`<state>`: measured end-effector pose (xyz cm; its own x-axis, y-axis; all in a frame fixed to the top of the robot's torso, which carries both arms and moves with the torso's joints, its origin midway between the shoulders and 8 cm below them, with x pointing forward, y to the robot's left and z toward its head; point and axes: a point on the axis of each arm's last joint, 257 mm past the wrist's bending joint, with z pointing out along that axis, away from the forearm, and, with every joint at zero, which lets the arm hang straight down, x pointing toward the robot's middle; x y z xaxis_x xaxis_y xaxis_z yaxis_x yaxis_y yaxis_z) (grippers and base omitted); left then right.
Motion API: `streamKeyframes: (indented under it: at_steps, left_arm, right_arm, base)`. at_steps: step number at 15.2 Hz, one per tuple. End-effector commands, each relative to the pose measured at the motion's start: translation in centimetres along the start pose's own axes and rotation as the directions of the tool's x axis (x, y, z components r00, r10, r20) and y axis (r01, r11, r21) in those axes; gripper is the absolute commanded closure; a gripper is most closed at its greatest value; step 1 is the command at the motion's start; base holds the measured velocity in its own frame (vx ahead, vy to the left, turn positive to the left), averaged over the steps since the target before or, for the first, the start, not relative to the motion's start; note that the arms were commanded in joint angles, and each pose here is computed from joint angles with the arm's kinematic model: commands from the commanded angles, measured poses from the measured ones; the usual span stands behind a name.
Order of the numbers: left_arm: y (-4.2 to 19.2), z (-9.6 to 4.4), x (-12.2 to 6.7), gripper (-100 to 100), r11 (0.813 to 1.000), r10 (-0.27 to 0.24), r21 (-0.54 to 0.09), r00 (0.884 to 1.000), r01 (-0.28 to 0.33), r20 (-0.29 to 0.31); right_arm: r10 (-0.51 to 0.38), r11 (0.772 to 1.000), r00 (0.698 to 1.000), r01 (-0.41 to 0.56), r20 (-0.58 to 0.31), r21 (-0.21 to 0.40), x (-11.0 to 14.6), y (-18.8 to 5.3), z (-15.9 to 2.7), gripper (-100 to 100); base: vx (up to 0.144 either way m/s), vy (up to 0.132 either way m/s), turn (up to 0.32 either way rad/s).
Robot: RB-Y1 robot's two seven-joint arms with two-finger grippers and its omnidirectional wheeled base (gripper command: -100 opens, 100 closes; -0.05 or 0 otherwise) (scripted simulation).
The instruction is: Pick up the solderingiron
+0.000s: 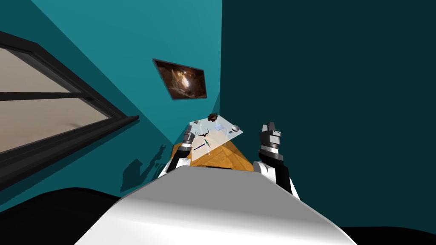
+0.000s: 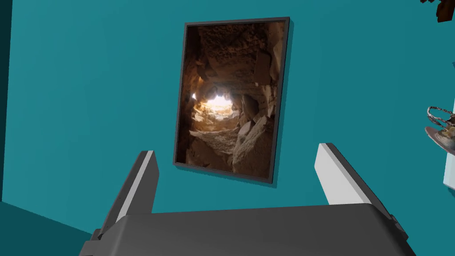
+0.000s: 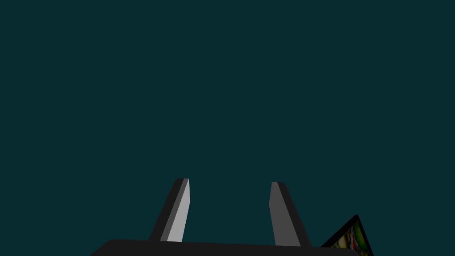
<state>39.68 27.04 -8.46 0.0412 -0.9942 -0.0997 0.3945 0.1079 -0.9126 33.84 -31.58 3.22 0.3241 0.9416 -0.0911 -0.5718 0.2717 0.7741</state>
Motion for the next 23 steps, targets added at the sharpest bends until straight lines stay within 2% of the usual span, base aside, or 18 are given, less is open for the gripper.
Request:
streamKeyframes:
  at_steps: [1,6,7,8,9,10,11,13,14,15,16,17,18,19,20,21,22,23]
  left_arm:
    - [2.5,0.0,-0.1,-100,0.997,0.043,-0.065,0.999,-0.044,-0.018]
    - [6.2,-0.2,-0.4,-100,0.981,0.102,-0.158,0.994,-0.109,-0.048]
    - [8.2,-0.4,-0.6,-100,0.968,0.133,-0.207,0.989,-0.143,-0.064]
    - [8.2,-0.4,-0.6,-100,0.968,0.133,-0.207,0.989,-0.143,-0.064]
    - [10.2,-0.7,-0.9,-100,0.950,0.163,-0.255,0.983,-0.179,-0.082]
    - [10.2,-0.7,-0.9,-100,0.950,0.163,-0.255,0.983,-0.179,-0.082]
    - [11.9,-1.0,-1.2,-100,0.930,0.194,-0.299,0.976,-0.215,-0.101]
    - [12.2,-1.1,-1.3,-100,0.928,0.193,-0.304,0.976,-0.216,-0.102]
    - [14.1,-1.5,-1.7,-100,0.902,0.223,-0.350,0.967,-0.252,-0.123]
    - [14.2,-1.6,-1.7,-100,0.901,0.223,-0.352,0.967,-0.252,-0.123]
    - [16.2,-2.1,-2.2,-100,0.871,0.251,-0.397,0.957,-0.289,-0.145]
    - [16.2,-2.1,-2.3,-100,0.870,0.251,-0.399,0.957,-0.289,-0.146]
    - [18.0,-2.6,-2.8,-100,0.838,0.279,-0.438,0.945,-0.325,-0.169]
    - [18.2,-2.7,-2.9,-100,0.834,0.278,-0.445,0.945,-0.325,-0.170]
    - [19.7,-3.1,-3.5,-100,0.802,0.304,-0.477,0.933,-0.360,-0.193]
    - [20.2,-3.5,-3.6,-100,0.794,0.303,-0.489,0.933,-0.360,-0.195]
    - [21.6,-3.9,-4.2,-100,0.756,0.327,-0.522,0.919,-0.394,-0.220]
    - [22.0,-4.2,-4.3,-100,0.752,0.326,-0.528,0.919,-0.394,-0.222]
  right_arm:
    - [0.000,1.000,1.000,0.000,0.000,0.000,0.0,0.0,0.0,0]
    - [0.000,1.000,1.000,0.000,0.000,0.000,0.0,0.0,0.0,0]
    - [0.000,1.000,1.000,0.000,0.000,0.000,0.0,0.0,0.0,0]
    - [0.000,1.000,1.000,0.000,0.000,0.000,0.0,0.0,0.0,0]
    - [0.000,1.000,1.000,0.000,0.000,0.000,0.0,0.0,0.0,0]
    - [0.000,1.000,1.000,0.000,0.000,0.000,0.0,0.0,0.0,0]
    - [0.000,1.000,1.000,0.000,0.000,0.000,0.0,0.0,0.0,0]
    - [0.000,1.000,1.000,0.000,0.000,0.000,0.0,0.0,0.0,0]
    - [0.000,1.000,1.000,0.000,0.000,0.000,0.0,0.0,0.0,0]
    - [0.000,1.000,1.000,0.000,0.000,0.000,0.0,0.0,0.0,0]
    - [0.000,1.000,1.000,0.000,0.000,0.000,0.0,0.0,0.0,0]
    - [0.000,1.000,1.000,0.000,0.000,0.000,0.0,0.0,0.0,0]
    - [0.000,1.000,1.000,0.000,0.000,0.000,0.0,0.0,0.0,0]
    - [0.000,1.000,1.000,0.000,0.000,0.000,0.0,0.0,0.0,0]
    - [0.000,1.000,1.000,0.000,0.000,0.000,0.0,0.0,0.0,0]
    - [0.000,1.000,1.000,0.000,0.000,0.000,0.0,0.0,0.0,0]
    - [0.000,1.000,1.000,0.000,0.000,0.000,0.0,0.0,0.0,0]
    - [0.000,1.000,1.000,0.000,0.000,0.000,0.0,0.0,0.0,0]
  base:
    - [0.048,-0.083,0.011]
    - [0.047,-0.076,0.010]
    - [0.051,-0.082,0.009]
    - [0.044,-0.072,0.015]
    - [0.054,-0.077,0.014]
    - [0.055,-0.084,0.010]
    - [0.053,-0.091,0.011]
    - [0.049,-0.077,0.012]
    - [0.042,-0.068,0.004]
    - [0.046,-0.070,0.011]
    - [0.048,-0.084,0.013]
    - [0.047,-0.084,0.014]
    - [0.059,-0.094,0.011]
    - [0.070,-0.090,0.012]
    - [0.075,-0.099,0.017]
    - [0.056,-0.095,0.013]
    - [0.054,-0.106,0.007]
    - [0.058,-0.095,0.017]
